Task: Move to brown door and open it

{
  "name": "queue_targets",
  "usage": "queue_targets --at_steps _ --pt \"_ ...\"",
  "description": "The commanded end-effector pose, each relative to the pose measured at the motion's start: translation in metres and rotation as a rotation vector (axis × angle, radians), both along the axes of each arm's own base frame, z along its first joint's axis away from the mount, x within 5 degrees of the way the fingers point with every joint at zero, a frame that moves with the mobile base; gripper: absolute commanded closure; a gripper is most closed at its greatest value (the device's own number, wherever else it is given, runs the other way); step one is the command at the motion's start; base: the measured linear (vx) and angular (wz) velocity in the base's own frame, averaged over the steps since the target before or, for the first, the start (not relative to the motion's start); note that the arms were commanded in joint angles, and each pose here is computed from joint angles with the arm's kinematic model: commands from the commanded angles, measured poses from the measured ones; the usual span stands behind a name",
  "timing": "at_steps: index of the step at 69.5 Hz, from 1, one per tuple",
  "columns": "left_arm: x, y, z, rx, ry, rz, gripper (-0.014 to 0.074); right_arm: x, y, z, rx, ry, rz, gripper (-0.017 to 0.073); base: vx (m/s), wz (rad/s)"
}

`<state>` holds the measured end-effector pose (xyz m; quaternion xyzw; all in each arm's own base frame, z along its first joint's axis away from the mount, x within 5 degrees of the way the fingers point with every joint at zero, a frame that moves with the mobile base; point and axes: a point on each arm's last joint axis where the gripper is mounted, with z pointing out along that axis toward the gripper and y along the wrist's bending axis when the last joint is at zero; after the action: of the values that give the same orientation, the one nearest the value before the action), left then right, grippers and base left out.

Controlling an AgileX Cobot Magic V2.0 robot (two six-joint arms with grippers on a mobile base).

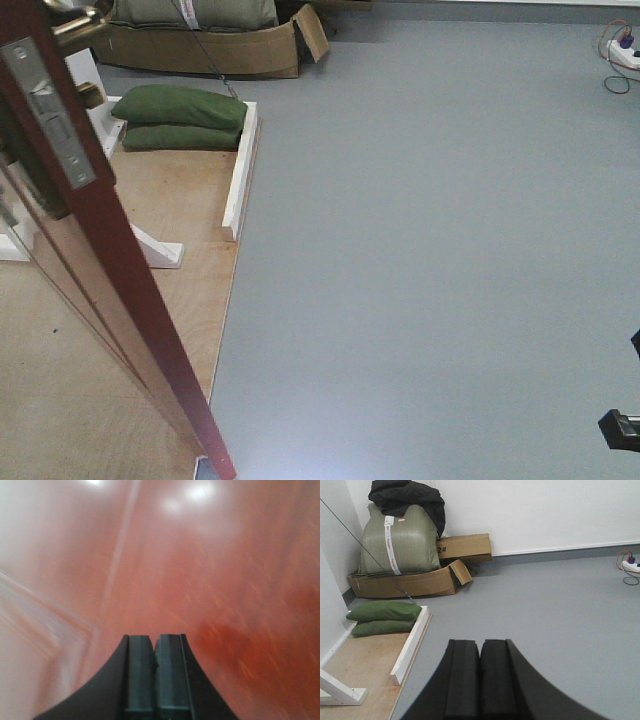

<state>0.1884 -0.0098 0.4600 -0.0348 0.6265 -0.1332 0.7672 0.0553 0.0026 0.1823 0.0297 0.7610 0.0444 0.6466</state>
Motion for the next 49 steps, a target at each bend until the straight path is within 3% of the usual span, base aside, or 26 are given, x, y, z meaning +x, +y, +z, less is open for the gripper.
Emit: queue_targets --at_steps 1,18,49 --pt "-0.002 -0.011 0.009 -0.045 -0.031 -0.079 0.0583 0.0 -0.001 0.007 -0.013 -0.086 -0.008 0.0559 0.0 0.0" --pt "0.004 -0.037 0.003 0.079 -0.024 -0.182 0.0583 0.0 -0.001 0.007 -0.013 -0.086 -0.008 0.0559 0.0 0.0" --pt "0.015 -0.045 -0.004 0.079 0.005 -0.229 0.0583 0.0 -0.001 0.007 -0.013 -0.086 -0.008 0.0559 0.0 0.0"
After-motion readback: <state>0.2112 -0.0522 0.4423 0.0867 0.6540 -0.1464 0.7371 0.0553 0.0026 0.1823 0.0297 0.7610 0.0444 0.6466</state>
